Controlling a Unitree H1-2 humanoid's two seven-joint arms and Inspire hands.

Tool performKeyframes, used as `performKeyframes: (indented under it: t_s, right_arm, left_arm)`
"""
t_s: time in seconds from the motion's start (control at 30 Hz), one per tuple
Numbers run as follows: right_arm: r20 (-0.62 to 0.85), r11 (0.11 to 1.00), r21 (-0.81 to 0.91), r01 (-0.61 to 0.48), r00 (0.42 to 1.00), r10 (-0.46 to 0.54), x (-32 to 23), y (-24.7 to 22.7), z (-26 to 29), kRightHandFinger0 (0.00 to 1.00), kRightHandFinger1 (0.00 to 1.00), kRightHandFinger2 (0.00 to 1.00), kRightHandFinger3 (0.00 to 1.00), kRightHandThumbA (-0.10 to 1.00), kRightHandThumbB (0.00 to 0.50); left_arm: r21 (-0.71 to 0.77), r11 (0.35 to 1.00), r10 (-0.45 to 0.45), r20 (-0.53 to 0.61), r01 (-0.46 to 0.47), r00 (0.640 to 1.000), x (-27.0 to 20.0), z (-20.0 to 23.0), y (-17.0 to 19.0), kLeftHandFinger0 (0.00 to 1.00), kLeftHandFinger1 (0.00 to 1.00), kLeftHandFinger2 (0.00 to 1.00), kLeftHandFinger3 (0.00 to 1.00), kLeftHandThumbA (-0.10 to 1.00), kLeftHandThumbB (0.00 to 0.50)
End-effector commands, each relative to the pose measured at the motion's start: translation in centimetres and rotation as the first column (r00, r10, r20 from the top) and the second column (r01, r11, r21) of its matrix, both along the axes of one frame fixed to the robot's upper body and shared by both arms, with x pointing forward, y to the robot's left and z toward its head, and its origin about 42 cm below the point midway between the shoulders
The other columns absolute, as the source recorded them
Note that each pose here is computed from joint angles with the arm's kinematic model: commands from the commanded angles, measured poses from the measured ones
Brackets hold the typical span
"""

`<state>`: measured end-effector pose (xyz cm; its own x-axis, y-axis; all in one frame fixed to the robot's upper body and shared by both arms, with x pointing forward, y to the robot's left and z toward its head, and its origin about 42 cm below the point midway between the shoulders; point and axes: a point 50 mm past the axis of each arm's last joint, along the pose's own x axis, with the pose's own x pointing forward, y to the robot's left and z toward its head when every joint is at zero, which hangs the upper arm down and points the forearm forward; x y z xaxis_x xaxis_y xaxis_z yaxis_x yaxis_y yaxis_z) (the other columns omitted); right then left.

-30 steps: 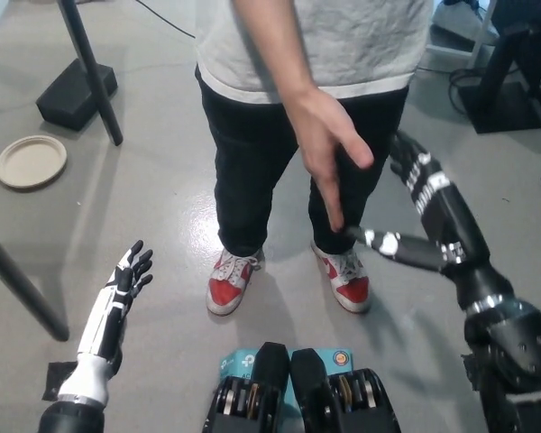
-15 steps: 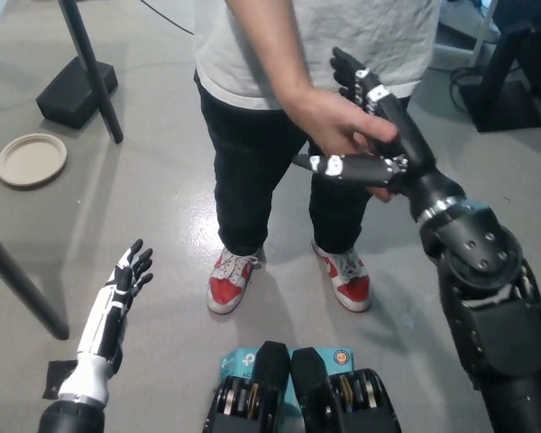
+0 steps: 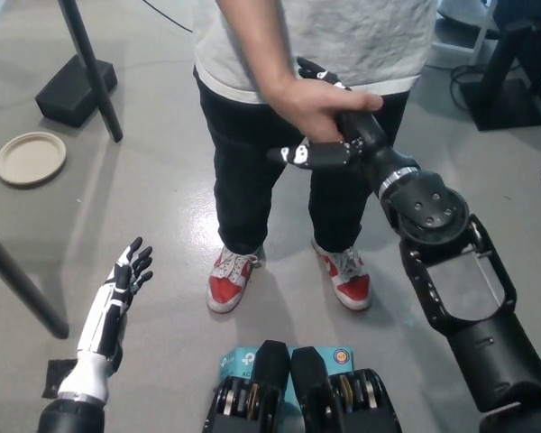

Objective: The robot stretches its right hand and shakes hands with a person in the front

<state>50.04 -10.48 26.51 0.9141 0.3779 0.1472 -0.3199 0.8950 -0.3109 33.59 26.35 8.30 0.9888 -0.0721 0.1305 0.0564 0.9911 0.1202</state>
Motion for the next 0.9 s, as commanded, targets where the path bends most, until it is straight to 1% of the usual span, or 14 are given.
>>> performKeyframes:
  t_s: [0.0, 0.03, 0.07, 0.13, 0.17, 0.23, 0.4, 0.43, 0.57, 0.67, 0.73, 0.77, 0.83, 0.87]
  right_arm:
    - [0.181, 0.996, -0.023, 0.089, 0.980, -0.083, 1.1, 1.5, 5.4, 1.00, 1.00, 1.00, 1.00, 0.55, 0.347]
    - [0.181, 0.993, -0.022, 0.114, 0.978, -0.108, 1.0, 1.6, 5.8, 1.00, 1.00, 1.00, 1.00, 0.36, 0.326]
    - [0.196, 0.992, -0.023, 0.127, 0.973, -0.120, 0.9, 1.6, 5.9, 1.00, 1.00, 1.00, 1.00, 0.21, 0.308]
    - [0.242, 0.989, -0.034, 0.147, 0.961, -0.134, 0.8, 1.6, 5.9, 1.00, 1.00, 1.00, 1.00, 0.03, 0.288]
    - [0.251, 0.987, -0.035, 0.155, 0.958, -0.142, 0.7, 1.7, 5.8, 1.00, 1.00, 1.00, 1.00, -0.03, 0.272]
    - [0.258, 0.985, -0.040, 0.166, 0.954, -0.151, 0.6, 1.7, 5.7, 1.00, 1.00, 1.00, 1.00, -0.08, 0.256]
    - [0.272, 0.983, -0.054, 0.175, 0.950, -0.154, 0.5, 1.7, 6.0, 1.00, 1.00, 1.00, 1.00, -0.05, 0.259]
    - [0.272, 0.983, -0.060, 0.173, 0.950, -0.151, 0.5, 1.6, 6.0, 1.00, 1.00, 1.00, 1.00, -0.02, 0.263]
    - [0.268, 0.980, -0.095, 0.172, 0.953, -0.142, 0.4, 1.3, 6.2, 1.00, 1.00, 1.00, 1.00, 0.05, 0.264]
    - [0.277, 0.982, -0.100, 0.163, 0.952, -0.130, -0.4, 0.7, 6.3, 1.00, 1.00, 1.00, 1.00, 0.08, 0.273]
    - [0.286, 0.985, -0.091, 0.144, 0.951, -0.113, -1.4, 0.6, 6.8, 1.00, 1.00, 1.00, 1.00, 0.14, 0.289]
    - [0.297, 0.989, -0.082, 0.121, 0.951, -0.091, -2.5, 0.5, 7.4, 1.00, 1.00, 1.00, 1.00, 0.18, 0.282]
    - [0.339, 0.995, -0.069, 0.073, 0.940, -0.046, -4.4, 0.2, 9.1, 1.00, 1.00, 1.00, 1.00, 0.22, 0.278]
    - [0.372, 0.998, -0.045, 0.033, 0.928, -0.014, -5.9, 0.1, 10.5, 1.00, 1.00, 1.00, 1.00, 0.24, 0.291]
  left_arm:
    - [-0.006, 1.000, -0.012, 0.085, 0.012, 0.996, 1.0, 2.0, 0.1, 1.00, 1.00, 1.00, 1.00, 1.00, 0.066]
    - [-0.005, 1.000, -0.010, 0.088, 0.010, 0.996, 1.1, 2.1, 0.1, 1.00, 1.00, 1.00, 1.00, 1.00, 0.075]
    - [-0.006, 1.000, -0.010, 0.089, 0.011, 0.996, 1.1, 2.1, 0.0, 1.00, 1.00, 1.00, 1.00, 1.00, 0.075]
    - [-0.005, 1.000, -0.012, 0.089, 0.013, 0.996, 1.1, 2.1, 0.0, 1.00, 1.00, 1.00, 1.00, 1.00, 0.073]
    - [-0.004, 1.000, -0.013, 0.089, 0.014, 0.996, 1.1, 2.1, 0.0, 1.00, 1.00, 1.00, 1.00, 1.00, 0.071]
    - [-0.011, 1.000, -0.015, 0.092, 0.017, 0.996, 1.0, 2.1, 0.0, 1.00, 1.00, 1.00, 1.00, 1.00, 0.063]
    - [-0.001, 1.000, -0.017, 0.098, 0.017, 0.995, 1.4, 2.3, 0.1, 1.00, 1.00, 1.00, 1.00, 1.00, 0.071]
    - [-0.004, 1.000, -0.018, 0.096, 0.018, 0.995, 1.5, 2.2, 0.1, 1.00, 1.00, 1.00, 1.00, 1.00, 0.079]
    - [0.000, 1.000, -0.018, 0.095, 0.018, 0.995, 1.5, 2.3, 0.1, 1.00, 1.00, 1.00, 1.00, 1.00, 0.068]
    - [0.008, 1.000, -0.020, 0.095, 0.019, 0.995, 1.6, 2.4, 0.1, 1.00, 1.00, 1.00, 1.00, 1.00, 0.092]
    - [0.009, 1.000, -0.020, 0.099, 0.019, 0.995, 1.6, 2.4, 0.1, 1.00, 1.00, 1.00, 1.00, 1.00, 0.081]
    - [0.012, 1.000, -0.018, 0.097, 0.017, 0.995, 1.7, 2.4, 0.1, 1.00, 1.00, 1.00, 1.00, 1.00, 0.090]
    - [0.022, 1.000, -0.017, 0.104, 0.015, 0.994, 2.1, 2.8, 0.3, 1.00, 1.00, 1.00, 1.00, 1.00, 0.102]
    - [0.028, 1.000, -0.016, 0.105, 0.013, 0.994, 2.2, 3.0, 0.3, 1.00, 1.00, 1.00, 1.00, 1.00, 0.103]
